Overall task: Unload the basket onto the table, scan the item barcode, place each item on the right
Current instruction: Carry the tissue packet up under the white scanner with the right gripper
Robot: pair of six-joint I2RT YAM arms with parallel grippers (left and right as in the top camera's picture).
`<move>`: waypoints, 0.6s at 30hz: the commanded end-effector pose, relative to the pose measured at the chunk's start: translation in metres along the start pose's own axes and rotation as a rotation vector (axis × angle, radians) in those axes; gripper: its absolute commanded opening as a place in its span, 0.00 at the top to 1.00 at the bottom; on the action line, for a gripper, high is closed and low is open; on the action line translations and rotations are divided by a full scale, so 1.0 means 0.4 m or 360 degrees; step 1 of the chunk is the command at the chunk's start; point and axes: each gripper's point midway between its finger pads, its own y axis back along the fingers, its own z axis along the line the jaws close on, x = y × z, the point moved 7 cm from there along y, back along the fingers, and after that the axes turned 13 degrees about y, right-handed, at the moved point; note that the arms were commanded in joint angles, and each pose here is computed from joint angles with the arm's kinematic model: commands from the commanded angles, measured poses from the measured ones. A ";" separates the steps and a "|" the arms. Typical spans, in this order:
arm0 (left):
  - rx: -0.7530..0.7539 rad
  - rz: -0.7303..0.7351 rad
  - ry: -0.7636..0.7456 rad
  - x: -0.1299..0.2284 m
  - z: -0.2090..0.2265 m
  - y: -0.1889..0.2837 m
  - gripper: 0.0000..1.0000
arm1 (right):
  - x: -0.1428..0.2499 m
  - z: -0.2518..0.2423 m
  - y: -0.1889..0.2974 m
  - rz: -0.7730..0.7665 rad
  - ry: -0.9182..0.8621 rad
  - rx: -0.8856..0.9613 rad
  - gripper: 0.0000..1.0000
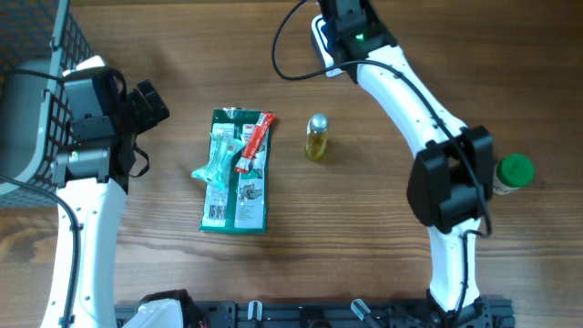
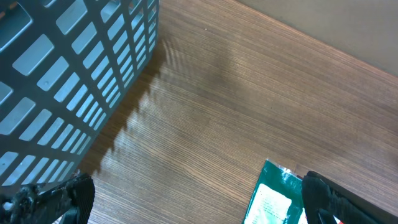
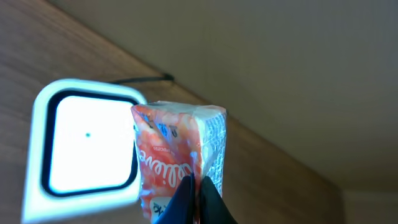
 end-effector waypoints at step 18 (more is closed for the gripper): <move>-0.0012 -0.0023 -0.0005 -0.010 0.003 0.001 0.00 | 0.023 0.130 -0.114 0.0000 -0.0050 -0.0171 0.96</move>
